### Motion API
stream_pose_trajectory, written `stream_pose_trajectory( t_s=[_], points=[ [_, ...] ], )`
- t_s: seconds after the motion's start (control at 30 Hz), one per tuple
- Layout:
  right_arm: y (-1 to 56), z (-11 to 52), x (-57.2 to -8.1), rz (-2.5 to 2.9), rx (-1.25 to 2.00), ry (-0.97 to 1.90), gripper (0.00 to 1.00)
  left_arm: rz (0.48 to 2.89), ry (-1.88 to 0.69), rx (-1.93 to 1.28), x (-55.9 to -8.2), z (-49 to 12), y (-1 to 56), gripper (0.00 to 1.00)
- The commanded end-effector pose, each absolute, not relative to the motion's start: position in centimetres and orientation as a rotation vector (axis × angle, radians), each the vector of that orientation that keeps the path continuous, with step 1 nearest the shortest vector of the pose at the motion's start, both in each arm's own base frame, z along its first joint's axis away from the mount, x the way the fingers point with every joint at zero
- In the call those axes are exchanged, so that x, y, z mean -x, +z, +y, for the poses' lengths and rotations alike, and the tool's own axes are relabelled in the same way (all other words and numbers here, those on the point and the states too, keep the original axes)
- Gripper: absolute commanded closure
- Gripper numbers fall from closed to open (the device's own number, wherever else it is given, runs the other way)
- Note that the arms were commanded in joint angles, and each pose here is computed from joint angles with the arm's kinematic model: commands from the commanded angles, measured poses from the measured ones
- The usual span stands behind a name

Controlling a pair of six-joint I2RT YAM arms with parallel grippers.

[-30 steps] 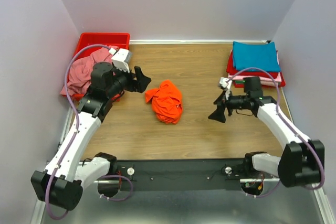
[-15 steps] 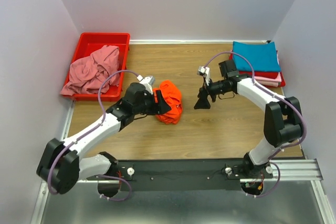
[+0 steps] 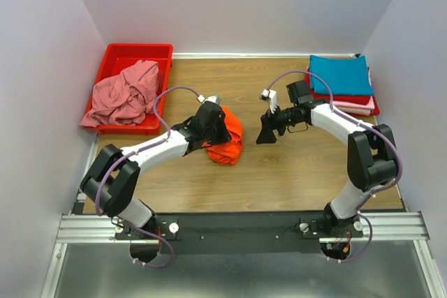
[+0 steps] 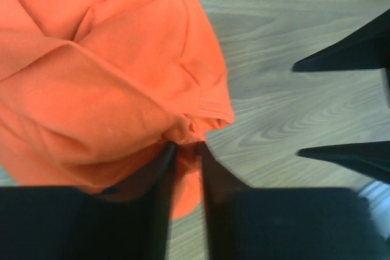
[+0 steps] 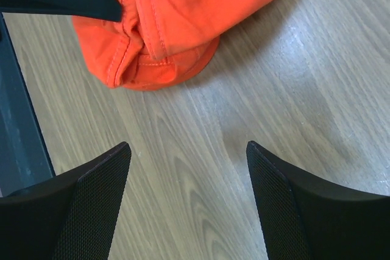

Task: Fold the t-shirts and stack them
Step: Flatten the tshirt out

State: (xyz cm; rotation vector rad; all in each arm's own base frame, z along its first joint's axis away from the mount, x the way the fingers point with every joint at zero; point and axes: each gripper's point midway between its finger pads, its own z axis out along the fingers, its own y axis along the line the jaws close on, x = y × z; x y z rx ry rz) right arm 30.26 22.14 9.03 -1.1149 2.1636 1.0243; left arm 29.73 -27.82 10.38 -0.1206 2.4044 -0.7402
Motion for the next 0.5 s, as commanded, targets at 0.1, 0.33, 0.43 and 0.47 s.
stream_pose_trajectory(
  t_s=[0.1,0.33,0.43,0.47],
  points=[
    [7.8,23.2,-30.2,2.181,1.124,1.025,0.17,2.406,-0.609,0.078,-30.2,-26.7,10.2,1.00],
    [7.4,25.5,-32.1,2.187,1.145,1.036,0.18,2.174,-0.595,0.037,-31.0,-24.7,19.1,1.00],
    [7.2,26.2,-32.8,2.191,1.144,1.049,0.18,2.099,-0.609,0.056,-30.3,-23.0,22.4,1.00],
    [6.7,26.9,-32.7,2.194,1.162,1.063,0.18,2.092,-0.608,0.066,-30.3,-22.3,22.8,1.00]
  ],
)
